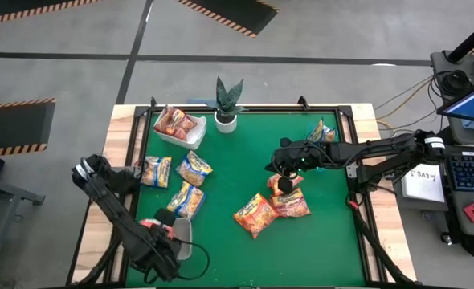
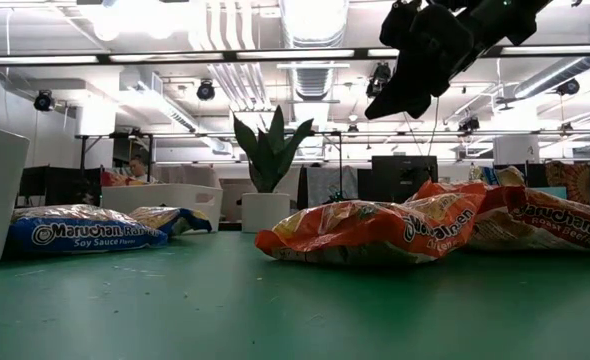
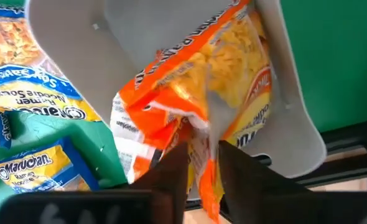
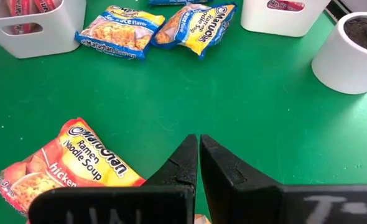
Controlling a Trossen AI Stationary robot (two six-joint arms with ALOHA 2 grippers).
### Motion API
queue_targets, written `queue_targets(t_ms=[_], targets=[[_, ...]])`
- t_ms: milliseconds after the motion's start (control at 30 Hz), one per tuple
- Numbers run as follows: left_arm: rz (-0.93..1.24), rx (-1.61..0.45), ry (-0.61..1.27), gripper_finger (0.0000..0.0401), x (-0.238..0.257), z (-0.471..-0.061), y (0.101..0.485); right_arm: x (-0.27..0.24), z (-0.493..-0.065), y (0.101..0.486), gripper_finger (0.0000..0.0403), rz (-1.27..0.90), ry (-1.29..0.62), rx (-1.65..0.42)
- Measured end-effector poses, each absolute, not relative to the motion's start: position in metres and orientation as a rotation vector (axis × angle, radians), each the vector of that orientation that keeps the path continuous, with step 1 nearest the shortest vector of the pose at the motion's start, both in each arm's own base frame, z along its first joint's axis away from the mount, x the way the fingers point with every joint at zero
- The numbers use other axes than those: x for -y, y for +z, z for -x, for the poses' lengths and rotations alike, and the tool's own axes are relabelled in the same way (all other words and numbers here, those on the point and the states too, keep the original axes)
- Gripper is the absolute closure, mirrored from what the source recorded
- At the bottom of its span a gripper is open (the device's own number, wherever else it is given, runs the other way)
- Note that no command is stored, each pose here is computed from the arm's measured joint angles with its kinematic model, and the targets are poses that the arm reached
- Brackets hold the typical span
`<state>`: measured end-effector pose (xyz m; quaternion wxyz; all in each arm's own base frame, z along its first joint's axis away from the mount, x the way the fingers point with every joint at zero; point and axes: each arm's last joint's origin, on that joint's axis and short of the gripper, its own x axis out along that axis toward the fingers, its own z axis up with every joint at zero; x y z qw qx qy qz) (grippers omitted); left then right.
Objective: Sort Maruchan noodles
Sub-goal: Put the orange noodle pack into the gray bin
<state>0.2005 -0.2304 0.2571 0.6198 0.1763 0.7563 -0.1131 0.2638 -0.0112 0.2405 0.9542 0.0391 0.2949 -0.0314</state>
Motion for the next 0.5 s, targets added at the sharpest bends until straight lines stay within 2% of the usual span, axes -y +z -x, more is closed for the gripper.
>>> queue_targets(t_ms=[267,500], targets=[[-0.414,-1.822,-0.149,0.024,0.229,-0.198,0.251,0.011,-0.264,0.24,0.0394,-0.095,-0.068,-0.599],[-0.443,-1.628,-0.066,0.0226,0.224,-0.212,0.275,0.011,-0.264,0.24,0.0394,-0.136,-0.08,-0.602]])
